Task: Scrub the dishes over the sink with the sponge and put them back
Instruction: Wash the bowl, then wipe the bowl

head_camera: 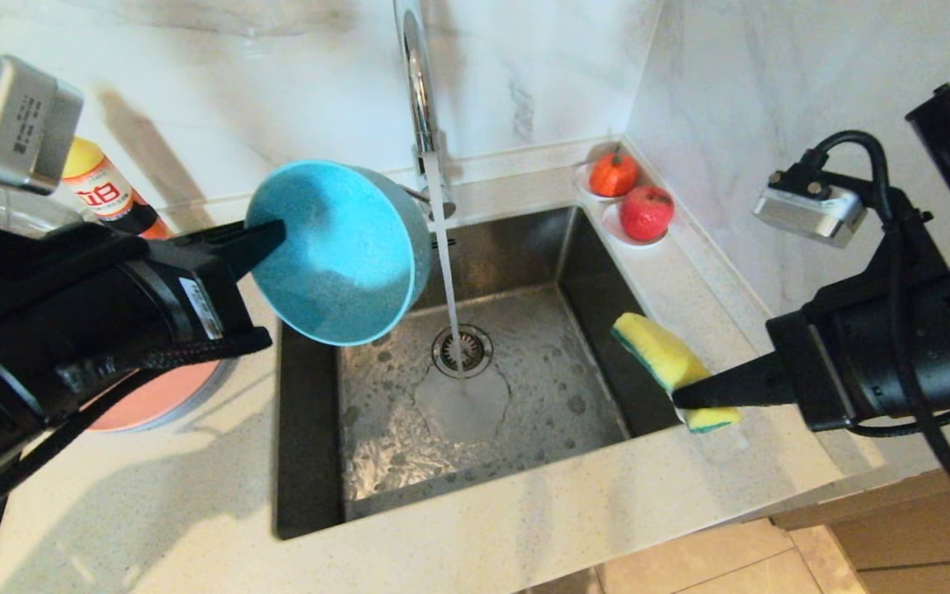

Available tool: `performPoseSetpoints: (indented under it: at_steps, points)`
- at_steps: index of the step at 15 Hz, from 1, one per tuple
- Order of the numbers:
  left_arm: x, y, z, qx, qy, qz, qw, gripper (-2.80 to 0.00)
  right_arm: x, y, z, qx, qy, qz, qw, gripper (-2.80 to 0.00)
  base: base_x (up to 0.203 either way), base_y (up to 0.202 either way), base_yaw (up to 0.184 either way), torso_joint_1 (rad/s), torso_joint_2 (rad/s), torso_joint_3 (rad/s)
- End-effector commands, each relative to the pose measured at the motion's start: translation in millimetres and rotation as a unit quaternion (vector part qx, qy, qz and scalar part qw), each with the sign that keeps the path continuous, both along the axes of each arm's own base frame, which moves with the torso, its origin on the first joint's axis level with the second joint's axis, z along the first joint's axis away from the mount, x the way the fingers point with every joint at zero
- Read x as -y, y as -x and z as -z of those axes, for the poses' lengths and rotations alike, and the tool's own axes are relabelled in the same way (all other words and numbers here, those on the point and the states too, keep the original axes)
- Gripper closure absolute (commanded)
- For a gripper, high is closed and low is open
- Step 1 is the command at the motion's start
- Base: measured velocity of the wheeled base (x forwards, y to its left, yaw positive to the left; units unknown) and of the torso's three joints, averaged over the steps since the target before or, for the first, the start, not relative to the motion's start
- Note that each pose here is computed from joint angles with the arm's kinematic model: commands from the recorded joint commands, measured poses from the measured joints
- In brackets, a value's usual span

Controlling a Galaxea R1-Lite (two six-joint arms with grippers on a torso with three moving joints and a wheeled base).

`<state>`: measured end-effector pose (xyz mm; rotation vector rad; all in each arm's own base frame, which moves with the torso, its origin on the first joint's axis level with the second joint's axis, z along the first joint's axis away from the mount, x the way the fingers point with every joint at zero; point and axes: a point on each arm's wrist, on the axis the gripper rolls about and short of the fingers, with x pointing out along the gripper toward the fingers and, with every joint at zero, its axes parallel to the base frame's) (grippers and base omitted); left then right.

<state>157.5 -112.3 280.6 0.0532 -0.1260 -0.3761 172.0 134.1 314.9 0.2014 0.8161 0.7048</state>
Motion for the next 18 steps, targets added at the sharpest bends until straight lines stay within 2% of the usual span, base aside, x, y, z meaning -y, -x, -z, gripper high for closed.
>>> performPoseSetpoints:
  at_steps: [1, 4, 7, 12, 14, 18]
  points:
    - [14, -2, 9, -0.016, -0.012, 0.016, 0.9997, 0.0, 7, 12, -21, -0.008, -0.029, -0.029, 0.999, 0.0, 0.0, 0.0, 0.0, 0.0, 0.0, 0.0]
    - [29, -7, 18, -0.033, -0.006, 0.012, 0.9994, 0.0, 13, 25, -37, -0.034, -0.061, -0.07, 0.995, 0.0, 0.0, 0.0, 0.0, 0.0, 0.0, 0.0]
    - [48, -11, 23, -0.027, 0.004, 0.005, 0.9996, 0.0, 16, 34, -53, -0.065, -0.111, -0.114, 0.985, 0.0, 0.0, 0.0, 0.0, 0.0, 0.0, 0.0]
    - [91, -22, 32, -0.002, 0.044, -0.027, 0.9987, 0.0, 5, 31, -58, -0.097, -0.121, -0.137, 0.978, 0.0, 0.0, 0.0, 0.0, 0.0, 0.0, 0.0]
    - [101, -26, 32, 0.009, 0.061, -0.034, 0.9975, 0.0, -1, 24, -58, -0.107, -0.123, -0.133, 0.978, 0.0, 0.0, 0.0, 0.0, 0.0, 0.0, 0.0]
    - [114, -30, 38, 0.016, 0.069, -0.028, 0.997, 0.0, -18, 20, -58, -0.122, -0.123, -0.15, 0.973, 0.0, 0.0, 0.0, 0.0, 0.0, 0.0, 0.0]
